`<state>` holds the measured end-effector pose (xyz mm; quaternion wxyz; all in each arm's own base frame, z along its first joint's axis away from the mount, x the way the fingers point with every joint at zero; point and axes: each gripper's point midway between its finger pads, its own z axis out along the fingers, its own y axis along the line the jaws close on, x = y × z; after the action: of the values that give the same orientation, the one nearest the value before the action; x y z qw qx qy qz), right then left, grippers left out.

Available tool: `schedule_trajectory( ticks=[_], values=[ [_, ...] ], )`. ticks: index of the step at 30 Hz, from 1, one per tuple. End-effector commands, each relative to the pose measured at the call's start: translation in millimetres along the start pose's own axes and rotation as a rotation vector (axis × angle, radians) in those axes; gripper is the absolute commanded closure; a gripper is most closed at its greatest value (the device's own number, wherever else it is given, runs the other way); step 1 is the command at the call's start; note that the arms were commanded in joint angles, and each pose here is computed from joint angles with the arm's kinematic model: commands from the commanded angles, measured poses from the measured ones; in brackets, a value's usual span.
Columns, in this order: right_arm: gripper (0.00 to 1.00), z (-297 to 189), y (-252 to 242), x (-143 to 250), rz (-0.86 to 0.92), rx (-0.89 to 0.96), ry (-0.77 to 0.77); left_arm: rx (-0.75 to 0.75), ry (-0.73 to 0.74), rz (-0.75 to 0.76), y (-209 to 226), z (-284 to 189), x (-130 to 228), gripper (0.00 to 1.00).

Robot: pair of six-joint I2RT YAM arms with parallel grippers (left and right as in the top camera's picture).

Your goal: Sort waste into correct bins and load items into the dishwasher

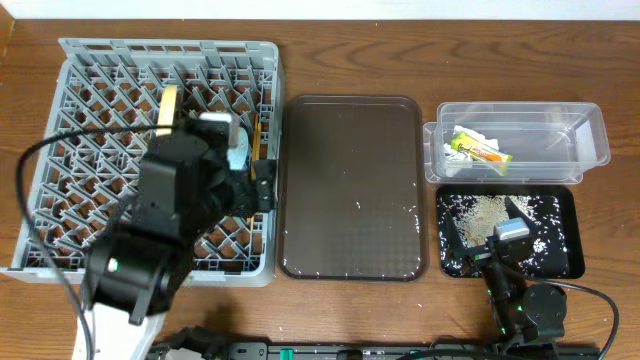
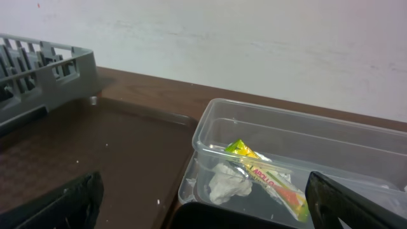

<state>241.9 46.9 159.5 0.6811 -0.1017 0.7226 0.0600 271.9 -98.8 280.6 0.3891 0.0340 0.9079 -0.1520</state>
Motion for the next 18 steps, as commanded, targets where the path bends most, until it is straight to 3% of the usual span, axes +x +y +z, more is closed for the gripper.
schedule_trajectory(
  ticks=[1,7,18],
  values=[
    [0.01,0.0,-2.2,1.6,-0.008,0.011,0.005,-0.209,-0.163,0.020,42.9,-13.1,-4.6,0.08],
    [0.01,0.0,-2.2,1.7,-0.008,0.011,0.005,-0.246,-0.393,-0.032,74.4,-22.0,4.9,0.08],
    [0.01,0.0,-2.2,1.7,-0.008,0.011,0.005,-0.236,-0.652,-0.056,99.1,-21.2,47.0,0.08]
  ],
)
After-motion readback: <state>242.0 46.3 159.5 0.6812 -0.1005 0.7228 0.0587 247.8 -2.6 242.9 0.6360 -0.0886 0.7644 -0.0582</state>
